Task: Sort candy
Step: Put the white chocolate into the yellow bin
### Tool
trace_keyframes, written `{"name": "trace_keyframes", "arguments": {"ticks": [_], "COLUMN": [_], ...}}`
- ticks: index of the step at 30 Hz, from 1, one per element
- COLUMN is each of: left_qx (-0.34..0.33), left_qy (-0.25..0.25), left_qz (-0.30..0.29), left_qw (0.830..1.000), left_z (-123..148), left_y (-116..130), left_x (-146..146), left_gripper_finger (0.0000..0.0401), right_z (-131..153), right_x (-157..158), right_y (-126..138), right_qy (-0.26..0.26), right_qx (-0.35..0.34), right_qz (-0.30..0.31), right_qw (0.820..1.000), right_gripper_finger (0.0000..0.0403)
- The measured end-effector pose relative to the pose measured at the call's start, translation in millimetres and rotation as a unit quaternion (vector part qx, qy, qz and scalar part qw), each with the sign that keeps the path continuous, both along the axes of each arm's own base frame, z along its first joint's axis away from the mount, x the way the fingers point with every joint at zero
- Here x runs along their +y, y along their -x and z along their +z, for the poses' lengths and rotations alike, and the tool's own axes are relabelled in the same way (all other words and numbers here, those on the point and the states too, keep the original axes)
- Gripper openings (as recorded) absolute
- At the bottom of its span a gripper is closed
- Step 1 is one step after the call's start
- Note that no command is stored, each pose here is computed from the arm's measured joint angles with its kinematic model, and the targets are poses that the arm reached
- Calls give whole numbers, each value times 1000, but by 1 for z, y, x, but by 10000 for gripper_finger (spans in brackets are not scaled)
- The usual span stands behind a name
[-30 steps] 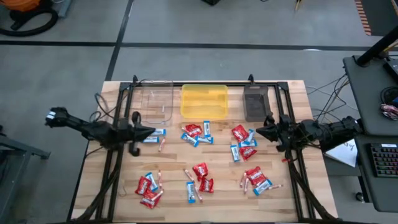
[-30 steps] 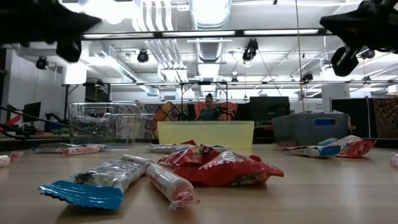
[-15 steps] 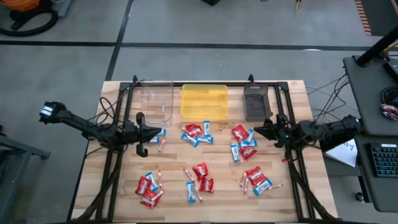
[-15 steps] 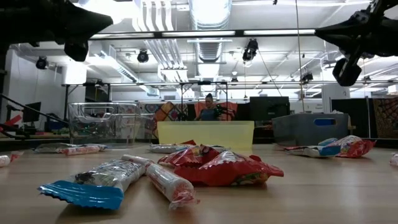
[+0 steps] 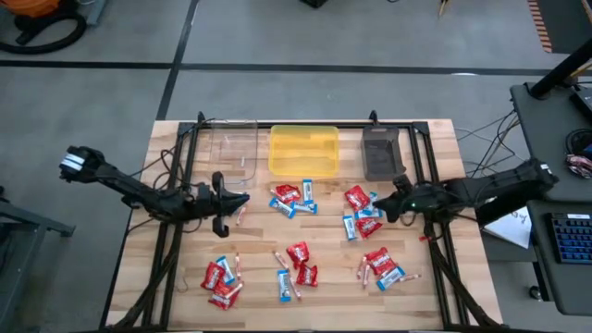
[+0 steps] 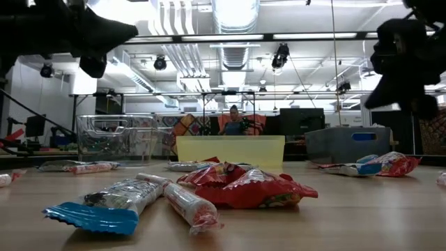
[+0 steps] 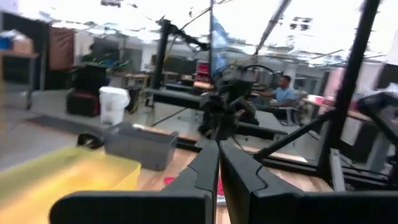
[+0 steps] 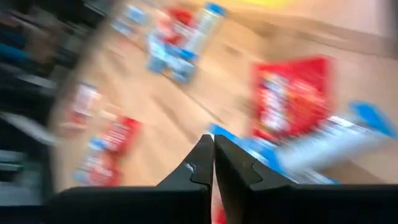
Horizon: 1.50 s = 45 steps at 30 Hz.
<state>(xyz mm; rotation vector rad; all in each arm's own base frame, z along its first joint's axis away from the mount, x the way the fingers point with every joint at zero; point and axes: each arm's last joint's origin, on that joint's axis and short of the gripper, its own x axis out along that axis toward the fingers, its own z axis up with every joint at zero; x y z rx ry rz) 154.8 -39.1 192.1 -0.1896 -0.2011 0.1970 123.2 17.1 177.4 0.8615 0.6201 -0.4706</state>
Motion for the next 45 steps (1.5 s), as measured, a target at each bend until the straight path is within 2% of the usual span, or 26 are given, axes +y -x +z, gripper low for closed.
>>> {"name": "trace_keyframes", "arguments": {"ticks": [5,11,16,23,29,34,38,45], "left_qx": [9,0,-12,-24,-20,-10,-2,5], "left_qy": [65,90,83,84,80,76,72,69], "left_qz": [61,73,74,74,74,75,75,75], "left_qw": [996,993,994,993,994,994,995,995], "left_z": [-7,-9,-5,-1,-2,-5,-8,-10], "left_y": [-3,-5,-3,-2,-2,-4,-5,-6], "left_x": [3,3,3,4,4,3,2,2], "left_gripper_finger": [0,0,0,0,0,0,0,0], "right_z": [19,30,31,17,2,-11,-25,-42], "right_x": [0,5,8,9,10,8,2,-5], "right_y": [-1,-20,-31,-42,-55,-68,-74,-83], "right_qy": [31,0,-5,-13,-3,-4,1,9], "right_qx": [139,168,183,218,243,250,284,310], "right_qz": [-3,-27,-22,-77,-103,-115,-132,-133], "right_qw": [990,985,983,973,964,961,950,941], "right_gripper_finger": [9,20,76,177,222,224,218,191]}}
